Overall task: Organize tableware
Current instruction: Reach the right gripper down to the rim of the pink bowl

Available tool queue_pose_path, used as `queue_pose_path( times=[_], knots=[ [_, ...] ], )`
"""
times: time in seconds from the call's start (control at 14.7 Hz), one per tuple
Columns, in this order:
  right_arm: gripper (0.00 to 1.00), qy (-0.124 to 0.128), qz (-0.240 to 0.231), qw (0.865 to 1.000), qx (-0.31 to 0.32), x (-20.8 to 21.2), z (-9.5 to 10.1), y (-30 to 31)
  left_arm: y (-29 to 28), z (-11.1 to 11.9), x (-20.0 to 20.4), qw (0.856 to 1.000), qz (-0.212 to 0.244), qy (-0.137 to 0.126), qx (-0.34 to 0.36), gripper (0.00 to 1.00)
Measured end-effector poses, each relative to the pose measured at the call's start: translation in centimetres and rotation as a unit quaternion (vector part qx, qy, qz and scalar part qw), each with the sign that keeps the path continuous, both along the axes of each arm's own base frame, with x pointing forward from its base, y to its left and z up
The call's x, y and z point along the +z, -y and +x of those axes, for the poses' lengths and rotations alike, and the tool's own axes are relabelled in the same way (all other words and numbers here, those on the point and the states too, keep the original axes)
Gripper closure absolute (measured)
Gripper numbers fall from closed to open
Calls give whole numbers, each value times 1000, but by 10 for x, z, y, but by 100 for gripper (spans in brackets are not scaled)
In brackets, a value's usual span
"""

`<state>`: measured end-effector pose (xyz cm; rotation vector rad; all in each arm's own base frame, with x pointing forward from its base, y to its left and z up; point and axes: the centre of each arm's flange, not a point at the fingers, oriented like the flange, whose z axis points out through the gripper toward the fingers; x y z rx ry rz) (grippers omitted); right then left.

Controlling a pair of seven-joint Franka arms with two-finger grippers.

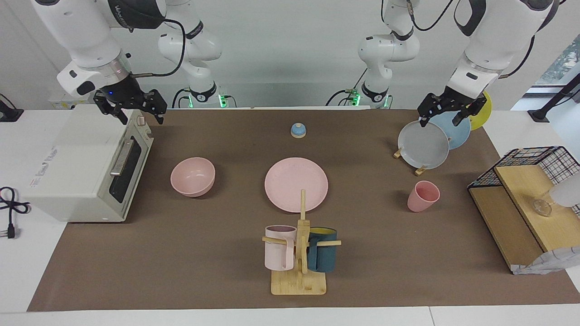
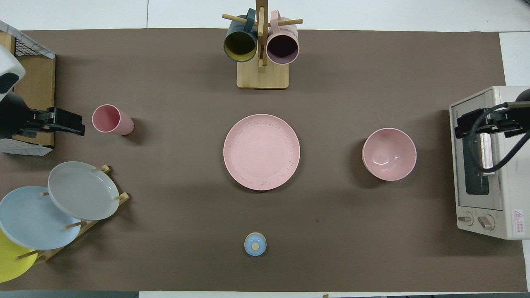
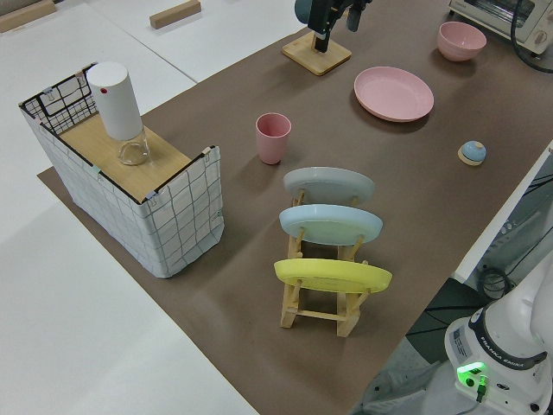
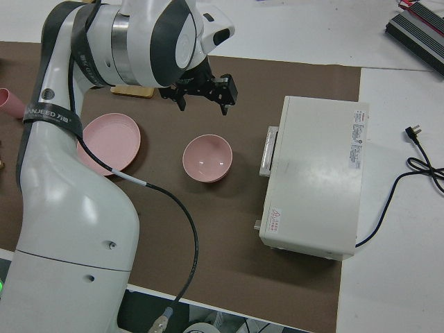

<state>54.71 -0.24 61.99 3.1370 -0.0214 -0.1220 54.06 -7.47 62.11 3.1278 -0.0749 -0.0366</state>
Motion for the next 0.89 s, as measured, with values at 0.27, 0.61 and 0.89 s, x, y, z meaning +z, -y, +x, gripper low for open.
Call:
queue_pose_path(
  times=[0.27, 0.61, 0.89],
  knots=[
    [0, 1, 1, 1000, 10, -1, 0, -4, 0, 0, 0, 1000, 0, 0, 0, 0],
    [0, 54, 15, 997, 43, -67, 18, -81, 0, 0, 0, 1000, 0, 0, 0, 0],
    [0, 79, 24, 995, 56, -185, 10, -132, 0, 0, 0, 1000, 0, 0, 0, 0]
  ],
)
